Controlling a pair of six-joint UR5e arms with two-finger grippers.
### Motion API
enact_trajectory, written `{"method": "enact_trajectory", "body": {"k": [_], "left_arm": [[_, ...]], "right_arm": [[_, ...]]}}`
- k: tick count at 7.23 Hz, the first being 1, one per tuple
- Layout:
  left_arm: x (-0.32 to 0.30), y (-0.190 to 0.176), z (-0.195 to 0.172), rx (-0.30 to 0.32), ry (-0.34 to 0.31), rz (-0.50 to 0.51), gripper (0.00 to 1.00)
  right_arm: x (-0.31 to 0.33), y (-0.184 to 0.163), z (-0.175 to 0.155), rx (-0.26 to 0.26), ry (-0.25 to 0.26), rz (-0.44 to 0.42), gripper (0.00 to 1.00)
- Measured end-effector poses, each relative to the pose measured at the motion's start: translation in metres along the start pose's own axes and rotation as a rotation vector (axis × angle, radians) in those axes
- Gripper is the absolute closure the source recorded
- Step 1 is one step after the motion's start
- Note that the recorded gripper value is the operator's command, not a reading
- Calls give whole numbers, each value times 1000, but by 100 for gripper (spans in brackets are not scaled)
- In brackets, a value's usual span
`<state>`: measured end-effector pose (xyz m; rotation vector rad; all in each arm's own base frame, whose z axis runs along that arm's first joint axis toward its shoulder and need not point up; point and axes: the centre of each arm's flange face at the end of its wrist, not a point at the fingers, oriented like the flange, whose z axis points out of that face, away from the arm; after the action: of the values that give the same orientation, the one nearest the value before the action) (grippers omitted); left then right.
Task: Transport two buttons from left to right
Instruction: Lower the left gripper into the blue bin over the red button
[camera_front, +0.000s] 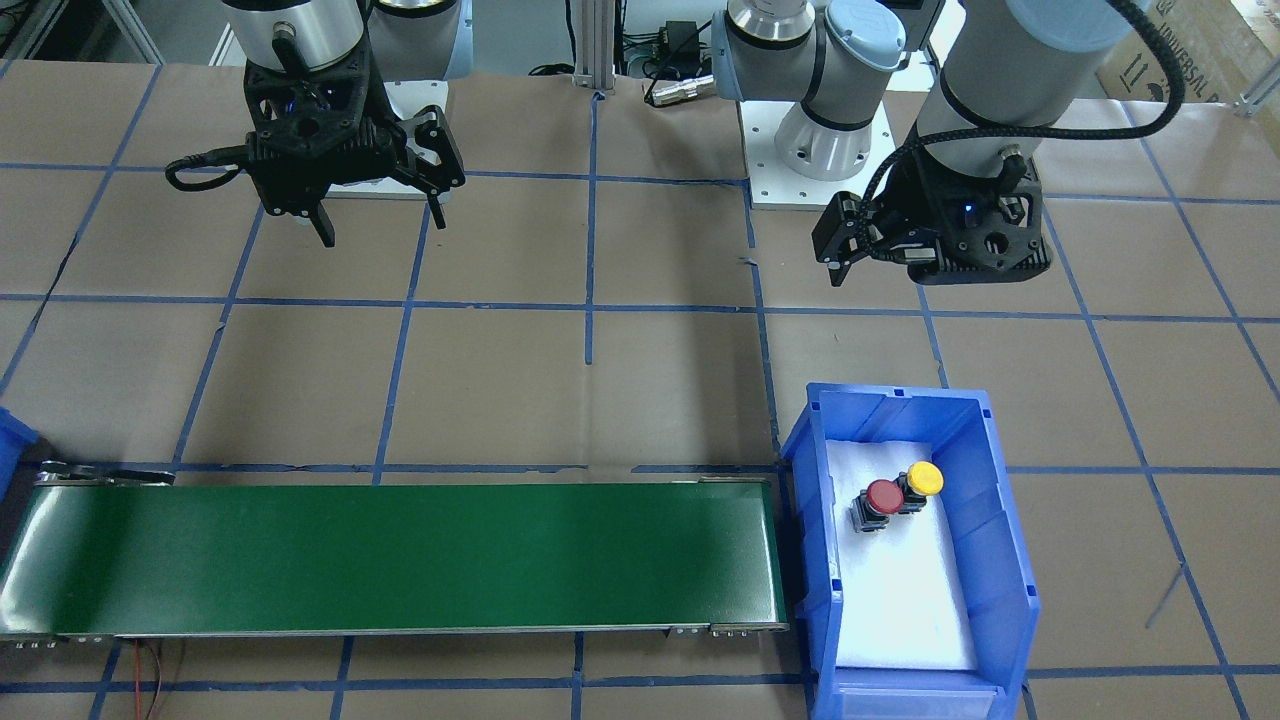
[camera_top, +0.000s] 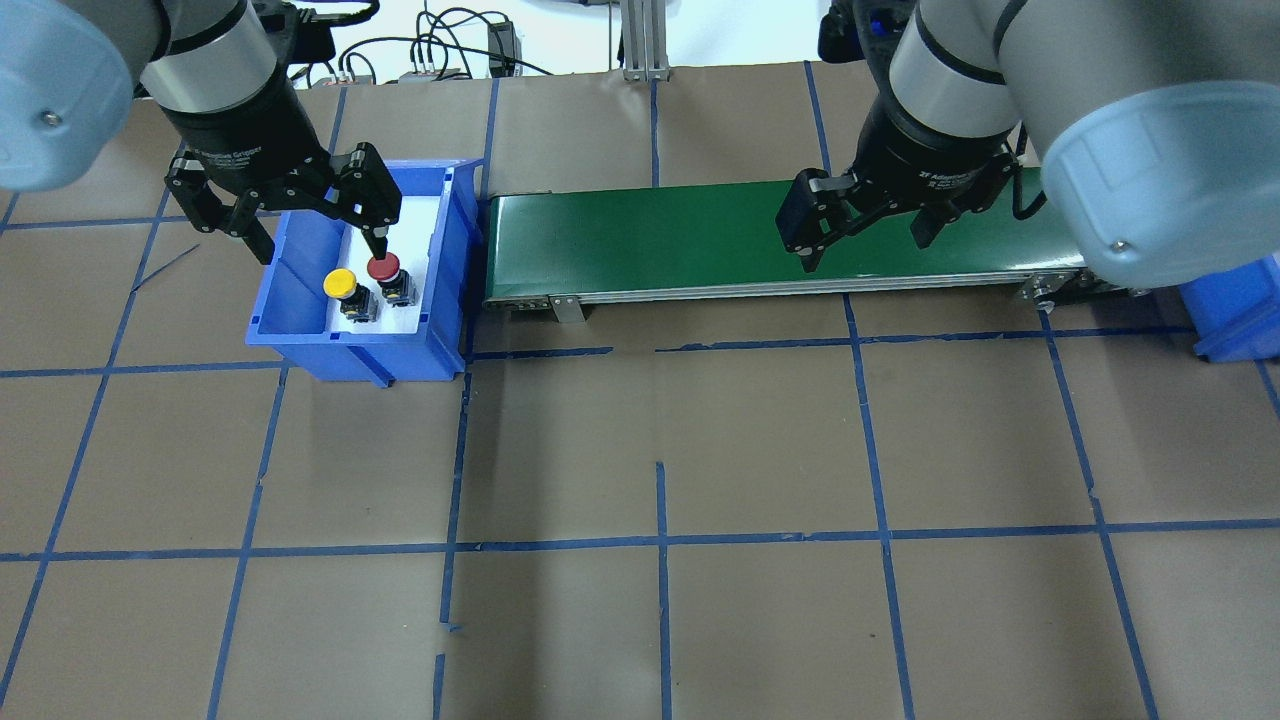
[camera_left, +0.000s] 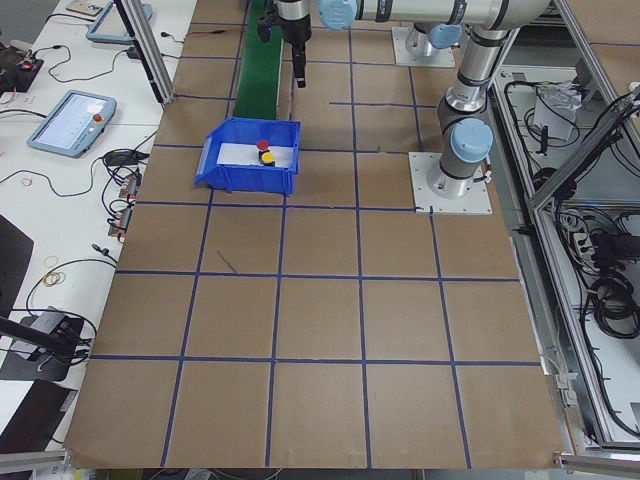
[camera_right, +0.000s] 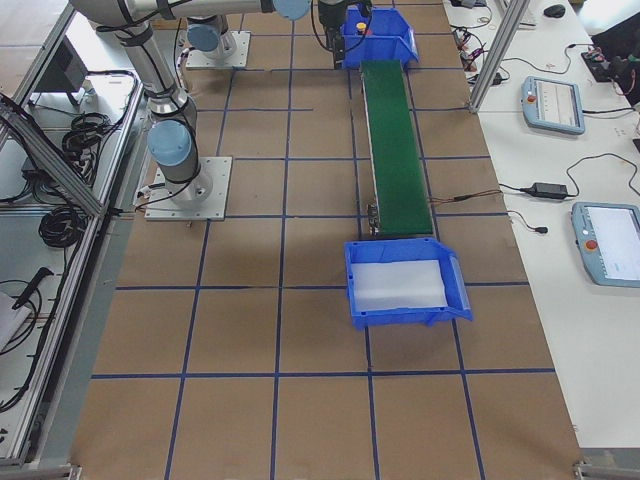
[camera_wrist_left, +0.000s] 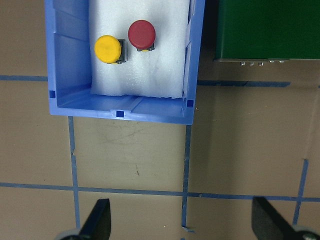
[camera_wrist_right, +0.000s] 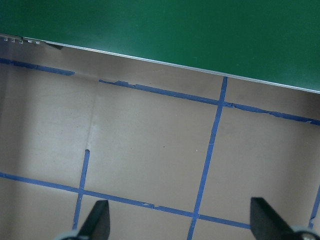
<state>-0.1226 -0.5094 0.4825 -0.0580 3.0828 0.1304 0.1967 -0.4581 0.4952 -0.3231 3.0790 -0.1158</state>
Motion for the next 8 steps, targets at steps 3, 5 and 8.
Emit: {"method": "enact_trajectory", "body": {"k": [3,5,8], "left_arm": [[-22,-8,-1,10,75,-38,0],[-43,-41,19,41,85,-24,0],[-66,-109,90,50,22,184,0]], "right_arm": [[0,0,0,0,-1,0,0],[0,0,0,0,-1,0,0],[0,0,0,0,-3,0,0]]}}
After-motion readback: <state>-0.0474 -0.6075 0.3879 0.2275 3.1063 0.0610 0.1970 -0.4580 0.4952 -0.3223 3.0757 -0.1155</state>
